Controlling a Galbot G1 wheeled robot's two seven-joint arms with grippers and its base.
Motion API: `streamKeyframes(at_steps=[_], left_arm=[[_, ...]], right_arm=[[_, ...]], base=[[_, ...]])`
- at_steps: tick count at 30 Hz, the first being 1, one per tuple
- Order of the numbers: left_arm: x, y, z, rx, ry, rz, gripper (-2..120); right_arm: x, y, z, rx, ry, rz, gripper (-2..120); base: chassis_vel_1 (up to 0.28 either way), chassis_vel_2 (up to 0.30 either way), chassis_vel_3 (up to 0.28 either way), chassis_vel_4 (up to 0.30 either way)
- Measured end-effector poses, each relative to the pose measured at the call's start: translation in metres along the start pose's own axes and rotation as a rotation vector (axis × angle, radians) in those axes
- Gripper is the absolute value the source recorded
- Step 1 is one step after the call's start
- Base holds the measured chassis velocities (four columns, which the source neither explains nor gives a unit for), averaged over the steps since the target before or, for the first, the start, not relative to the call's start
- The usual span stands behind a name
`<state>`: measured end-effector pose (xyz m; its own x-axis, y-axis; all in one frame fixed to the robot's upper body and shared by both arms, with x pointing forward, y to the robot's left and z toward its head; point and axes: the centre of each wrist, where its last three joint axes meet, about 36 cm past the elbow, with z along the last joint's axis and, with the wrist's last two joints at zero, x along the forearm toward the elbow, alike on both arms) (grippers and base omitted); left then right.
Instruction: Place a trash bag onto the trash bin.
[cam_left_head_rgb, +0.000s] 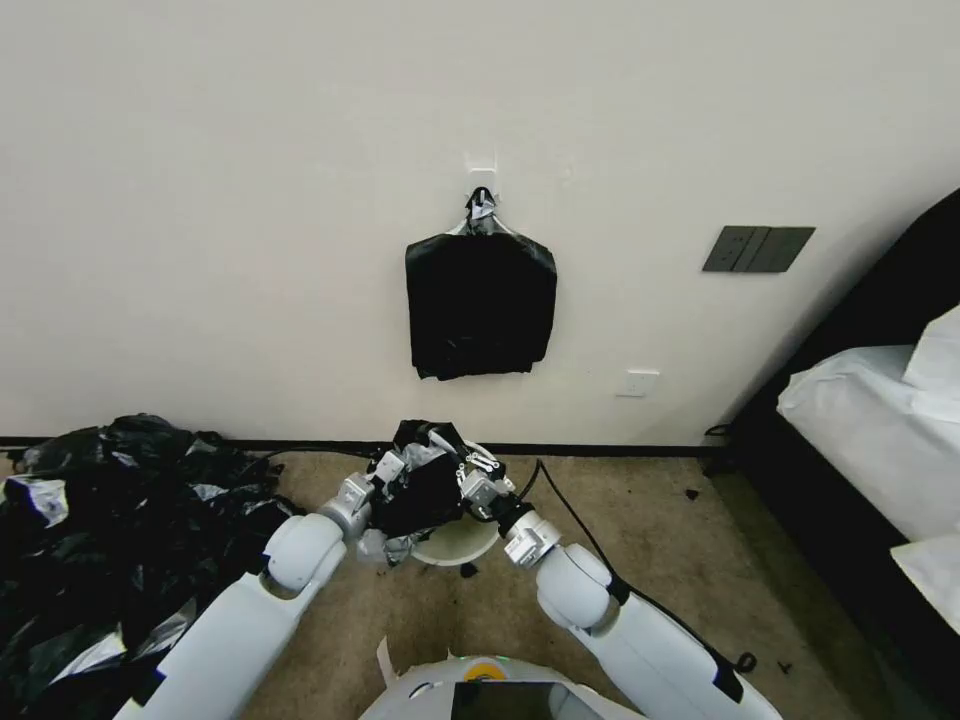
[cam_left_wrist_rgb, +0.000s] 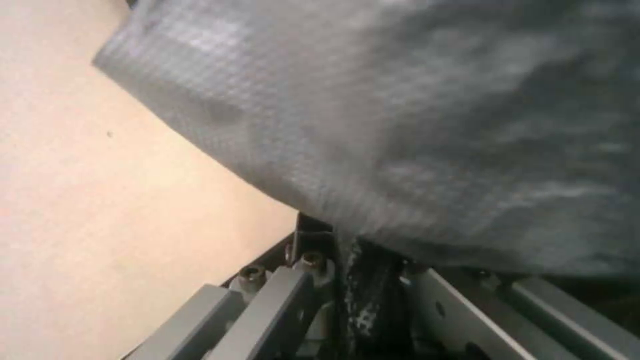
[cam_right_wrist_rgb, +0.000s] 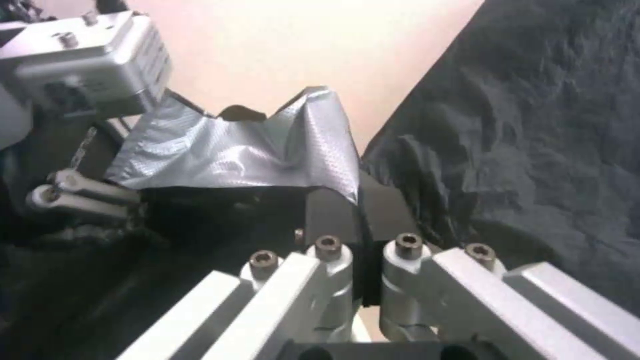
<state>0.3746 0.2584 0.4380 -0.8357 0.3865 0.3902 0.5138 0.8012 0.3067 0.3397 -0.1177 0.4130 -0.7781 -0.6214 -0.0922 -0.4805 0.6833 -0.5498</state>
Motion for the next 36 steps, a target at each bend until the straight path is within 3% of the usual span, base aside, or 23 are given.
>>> streamKeyframes(at_steps=[5,9,14,18,23,29,32,36], left_arm=[[0.001,0.003,0.004,-0.019,-0.005,0.022,1],[0.002,0.008,0.012,-0.078,-0.045,0.060,1],[0.003,0.023,0.025,-0.218,-0.160,0.133,1],[0.002,0.041,0.033,-0.297,-0.229,0.180,1],[0.004,0.059,0.036,-0.324,-0.267,0.204,1],[0.006,0.084,0.034,-0.271,-0.318,0.177,1],[0.007,0.094,0.032,-0.168,-0.355,0.186,1],[0.006,0.099,0.032,-0.115,-0.363,0.182,1]], right_arm=[[-0.007,-0.008,0.002,-0.113,0.030,0.042,0],[-0.012,-0.019,0.004,-0.229,0.124,0.103,0],[-0.014,-0.031,0.014,-0.453,0.372,0.188,0],[-0.013,-0.038,0.023,-0.505,0.446,0.207,0],[-0.009,-0.041,0.029,-0.518,0.494,0.211,0],[-0.001,-0.040,0.031,-0.527,0.564,0.182,0],[0.004,-0.037,0.026,-0.570,0.606,0.136,0],[0.005,-0.032,0.022,-0.617,0.633,0.096,0]], base=[[0.000,0.000,0.000,0.000],[0.000,0.000,0.000,0.000],[0.000,0.000,0.000,0.000],[0.000,0.000,0.000,0.000],[0.000,0.000,0.000,0.000],[0.000,0.000,0.000,0.000],[0.000,0.000,0.000,0.000],[0.000,0.000,0.000,0.000]])
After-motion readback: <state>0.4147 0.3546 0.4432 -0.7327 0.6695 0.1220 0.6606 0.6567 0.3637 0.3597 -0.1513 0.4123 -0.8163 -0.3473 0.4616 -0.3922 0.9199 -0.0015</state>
